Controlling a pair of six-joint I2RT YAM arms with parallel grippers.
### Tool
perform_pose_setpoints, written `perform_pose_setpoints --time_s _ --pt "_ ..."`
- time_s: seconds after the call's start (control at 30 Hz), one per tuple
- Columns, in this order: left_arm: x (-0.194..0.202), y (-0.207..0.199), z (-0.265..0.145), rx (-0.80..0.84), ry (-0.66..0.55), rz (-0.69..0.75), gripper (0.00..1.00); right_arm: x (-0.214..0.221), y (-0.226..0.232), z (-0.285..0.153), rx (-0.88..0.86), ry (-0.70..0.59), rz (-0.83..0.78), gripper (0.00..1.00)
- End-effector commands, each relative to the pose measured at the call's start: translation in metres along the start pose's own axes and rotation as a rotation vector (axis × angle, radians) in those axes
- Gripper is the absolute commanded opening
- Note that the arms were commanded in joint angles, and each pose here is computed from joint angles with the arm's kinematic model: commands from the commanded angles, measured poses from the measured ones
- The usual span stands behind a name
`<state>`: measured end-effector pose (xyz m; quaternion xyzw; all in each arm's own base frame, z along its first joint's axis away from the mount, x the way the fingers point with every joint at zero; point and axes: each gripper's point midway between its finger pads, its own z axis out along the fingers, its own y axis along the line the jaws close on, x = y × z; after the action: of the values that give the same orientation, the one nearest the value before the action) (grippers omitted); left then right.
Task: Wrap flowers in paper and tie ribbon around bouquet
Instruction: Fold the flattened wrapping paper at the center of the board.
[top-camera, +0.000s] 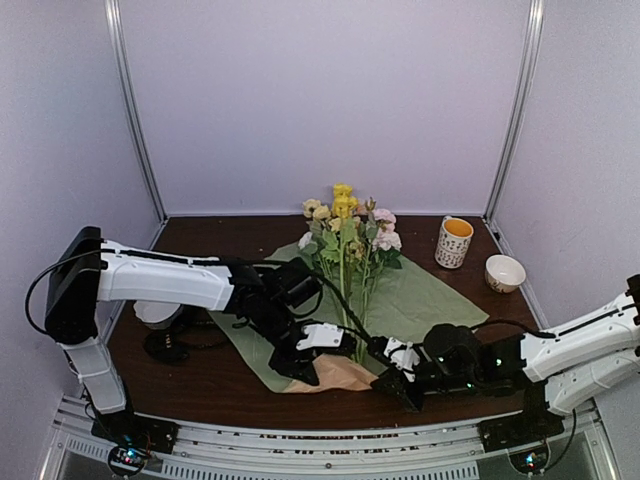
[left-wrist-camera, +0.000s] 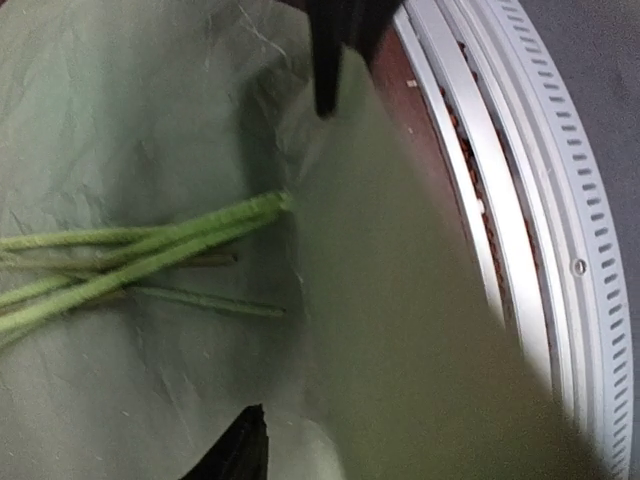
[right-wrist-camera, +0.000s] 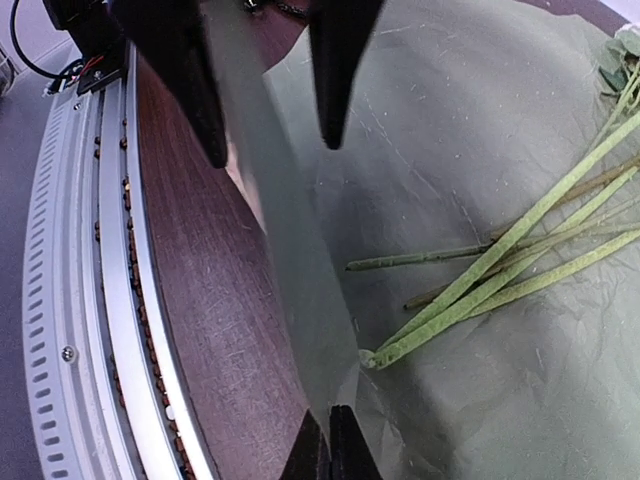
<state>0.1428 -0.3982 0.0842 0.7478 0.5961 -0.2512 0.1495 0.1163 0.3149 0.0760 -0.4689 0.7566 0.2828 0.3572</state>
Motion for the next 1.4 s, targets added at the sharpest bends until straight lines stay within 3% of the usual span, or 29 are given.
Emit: perform_pose_setpoints --time_s 0.0,0.17,0.4,0.67,0.73,0.83,0.97,1.37 --pt "0.031 -0.013 -0.006 -0.014 0.030 -0.109 0.50 0.004 0.011 -0.003 -0.083 0.070 0.123 0.00" --pt "0.045 -0.007 -0.015 -0.079 0.072 -0.138 0.50 0.009 0.014 -0.001 -0.144 0.147 0.248 0.00" --pt "0.063 -0.002 -0.016 -0.167 0.096 -0.138 0.53 0.002 -0.017 -0.001 -0.151 0.128 0.476 0.00" --pt "0.077 -0.004 -0.011 -0.165 0.126 -0.182 0.48 0.007 -0.033 0.010 -0.144 0.239 0.570 0.00" --pt "0.079 -0.002 -0.010 -0.172 0.138 -0.187 0.41 0.006 -0.033 0.010 -0.146 0.251 0.575 0.00" --pt "0.081 -0.002 -0.010 -0.171 0.158 -0.188 0.19 0.006 -0.036 0.009 -0.136 0.253 0.588 0.00" --pt "0.077 -0.013 -0.010 -0.107 0.140 -0.184 0.00 0.006 -0.037 0.007 -0.137 0.255 0.609 0.00" --pt "0.102 -0.020 0.000 -0.035 0.283 -0.204 0.00 0.004 -0.052 -0.013 -0.152 0.282 0.619 0.00"
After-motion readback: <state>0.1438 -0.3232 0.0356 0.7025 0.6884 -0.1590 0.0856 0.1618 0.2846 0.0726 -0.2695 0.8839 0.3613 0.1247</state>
